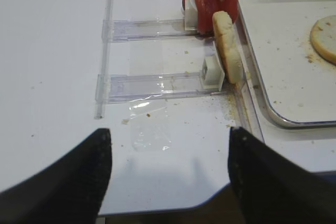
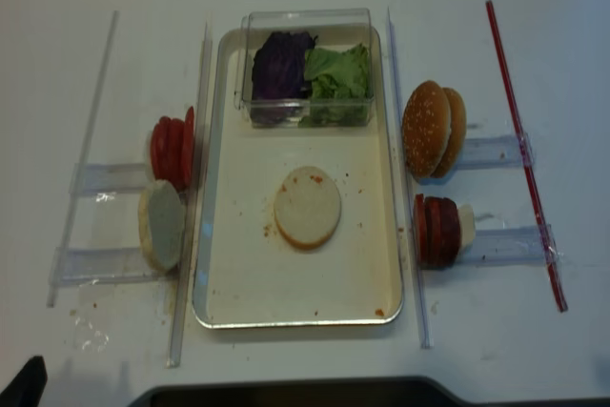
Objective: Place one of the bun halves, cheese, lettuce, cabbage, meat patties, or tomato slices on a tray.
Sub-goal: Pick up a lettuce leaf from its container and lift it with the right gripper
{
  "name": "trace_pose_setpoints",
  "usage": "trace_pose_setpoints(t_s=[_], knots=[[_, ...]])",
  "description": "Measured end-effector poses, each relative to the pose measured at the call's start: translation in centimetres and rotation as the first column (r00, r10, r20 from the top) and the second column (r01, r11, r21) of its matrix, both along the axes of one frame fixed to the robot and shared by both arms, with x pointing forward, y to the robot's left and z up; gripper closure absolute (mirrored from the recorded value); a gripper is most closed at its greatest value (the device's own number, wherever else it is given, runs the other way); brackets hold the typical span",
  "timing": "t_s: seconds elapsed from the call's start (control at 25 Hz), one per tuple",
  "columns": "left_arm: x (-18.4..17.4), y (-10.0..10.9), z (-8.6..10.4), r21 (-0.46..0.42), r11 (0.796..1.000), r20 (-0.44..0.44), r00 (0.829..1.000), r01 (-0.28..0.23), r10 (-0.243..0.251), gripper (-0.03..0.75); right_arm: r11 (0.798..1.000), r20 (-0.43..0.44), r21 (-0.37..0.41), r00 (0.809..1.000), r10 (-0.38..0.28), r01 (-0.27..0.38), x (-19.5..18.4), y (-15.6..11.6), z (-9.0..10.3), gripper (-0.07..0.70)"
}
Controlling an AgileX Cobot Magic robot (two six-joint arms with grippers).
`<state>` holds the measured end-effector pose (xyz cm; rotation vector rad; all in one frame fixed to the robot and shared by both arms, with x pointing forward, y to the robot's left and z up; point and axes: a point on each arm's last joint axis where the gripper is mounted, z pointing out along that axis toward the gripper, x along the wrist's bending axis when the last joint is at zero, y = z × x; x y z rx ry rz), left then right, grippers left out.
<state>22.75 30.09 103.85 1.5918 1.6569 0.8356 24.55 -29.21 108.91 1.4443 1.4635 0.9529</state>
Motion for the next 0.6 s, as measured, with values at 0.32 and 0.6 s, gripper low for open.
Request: trace_pose_setpoints(t_s=[0.32, 0.6], knots=[[0.0, 0.1, 0.0, 0.006, 1.0, 0.0, 1.0, -0.004, 0.004, 0.279, 1.0, -0.033, 0.012, 0.999, 0.0, 0.0, 3.1, -0.4, 4.1, 0.109], [0.0, 0.1, 0.0, 0.006, 1.0, 0.0, 1.0, -0.004, 0.004, 0.279, 0.997, -0.104, 0.061, 0.993, 0.055, -0.049, 6.1, -0.2, 7.0, 0.109]])
